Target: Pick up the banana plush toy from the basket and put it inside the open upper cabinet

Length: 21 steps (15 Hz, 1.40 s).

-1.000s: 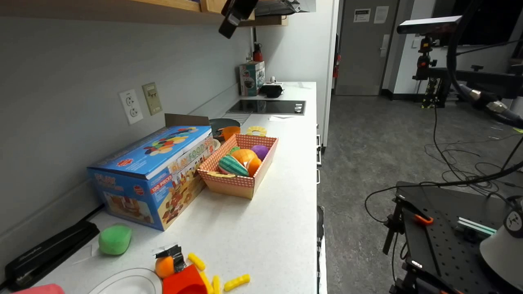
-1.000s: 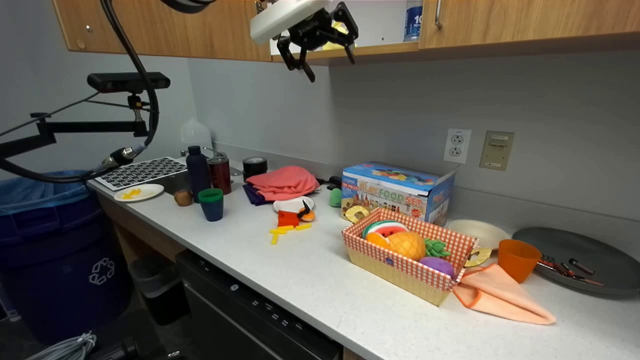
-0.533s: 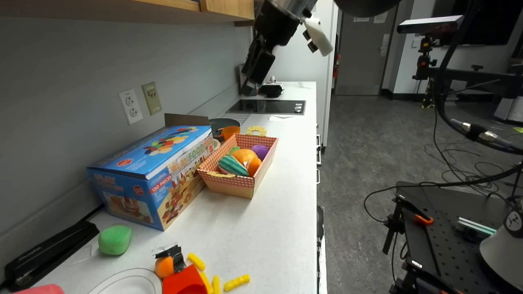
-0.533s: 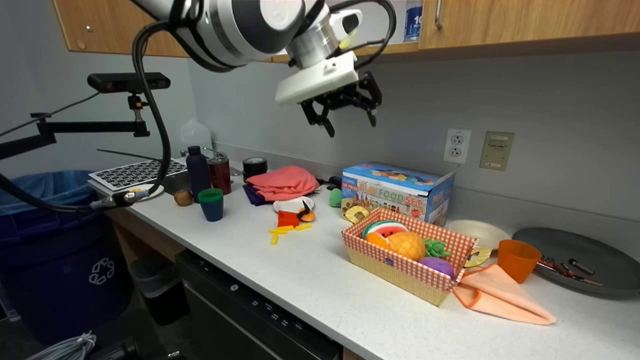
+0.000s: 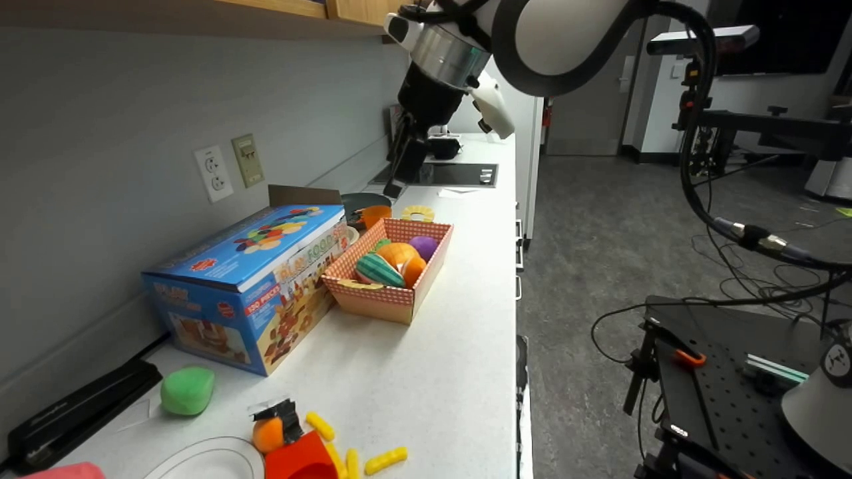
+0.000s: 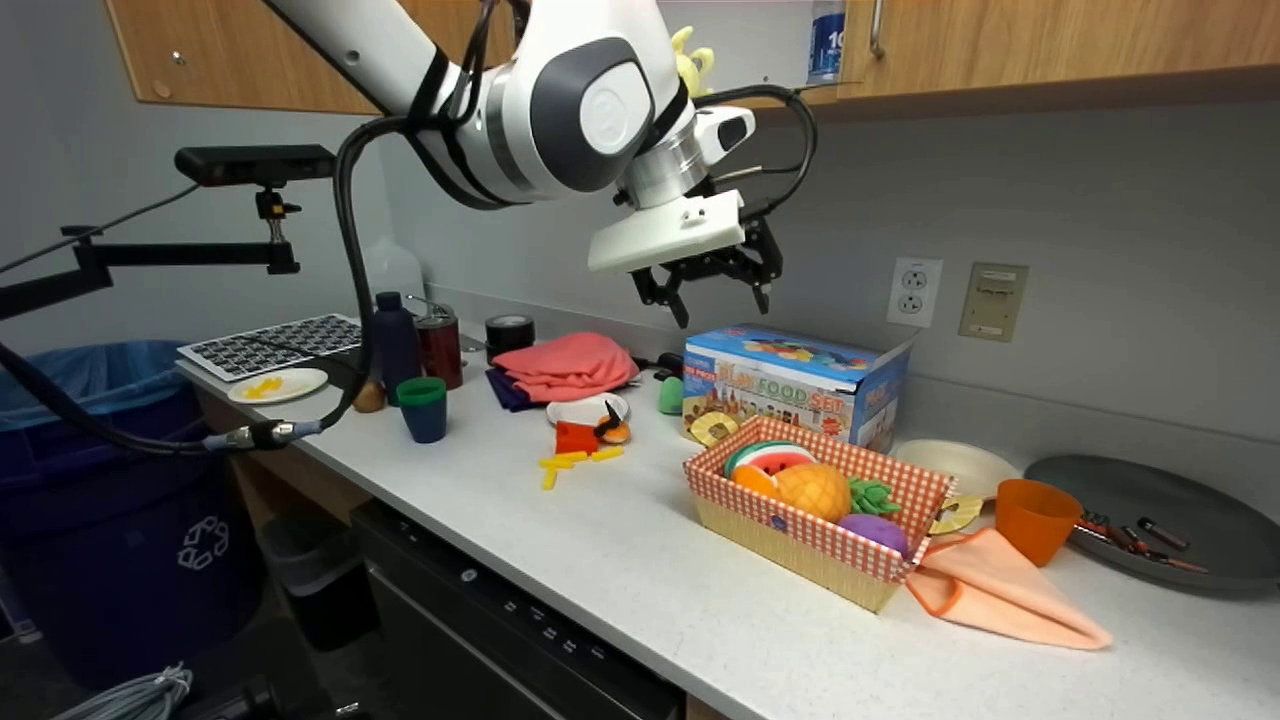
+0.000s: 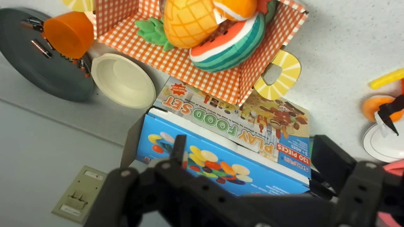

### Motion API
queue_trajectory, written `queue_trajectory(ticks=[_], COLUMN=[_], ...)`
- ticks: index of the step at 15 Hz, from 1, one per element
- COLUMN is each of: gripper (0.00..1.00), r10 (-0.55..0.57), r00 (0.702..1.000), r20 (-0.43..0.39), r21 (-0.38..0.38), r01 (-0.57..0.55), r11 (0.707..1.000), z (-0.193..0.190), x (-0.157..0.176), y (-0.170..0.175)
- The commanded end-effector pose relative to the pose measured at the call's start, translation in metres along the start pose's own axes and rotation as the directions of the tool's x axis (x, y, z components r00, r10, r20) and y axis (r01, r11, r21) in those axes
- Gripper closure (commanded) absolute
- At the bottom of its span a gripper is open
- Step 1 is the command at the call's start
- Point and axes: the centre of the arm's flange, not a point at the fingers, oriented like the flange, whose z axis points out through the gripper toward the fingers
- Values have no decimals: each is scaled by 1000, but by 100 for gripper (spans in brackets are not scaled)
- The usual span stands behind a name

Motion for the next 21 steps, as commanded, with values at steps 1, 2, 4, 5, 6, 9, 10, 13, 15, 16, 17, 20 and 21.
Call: queue_trajectory(ticks=[1, 2, 4, 5, 6, 9, 10, 13, 15, 16, 17, 20, 21], gripper=[0, 0, 0, 0, 0, 0, 0, 0, 0, 0, 0, 0, 0], r10=[-16, -9, -12, -11, -13, -15, -15, -13, -11, -5, 0, 9, 13], r00=[1000, 1000, 999, 999, 998, 998, 997, 996, 994, 993, 992, 989, 987], r20=[9, 24, 42, 49, 55, 68, 72, 90, 105, 114, 124, 150, 161], r21=[-18, -18, -13, -14, -15, -20, -23, -29, -25, -26, -24, -16, -14], r01=[16, 9, 13, 12, 14, 16, 17, 16, 13, 8, 3, -6, -10], r11=[1000, 1000, 1000, 1000, 1000, 1000, 1000, 999, 1000, 1000, 1000, 1000, 1000], z=[30, 41, 54, 60, 65, 77, 80, 93, 103, 110, 116, 134, 140], x=[12, 10, 10, 11, 11, 14, 15, 12, 7, 5, 2, -6, -10], y=[11, 14, 18, 20, 22, 29, 31, 37, 39, 41, 43, 47, 48])
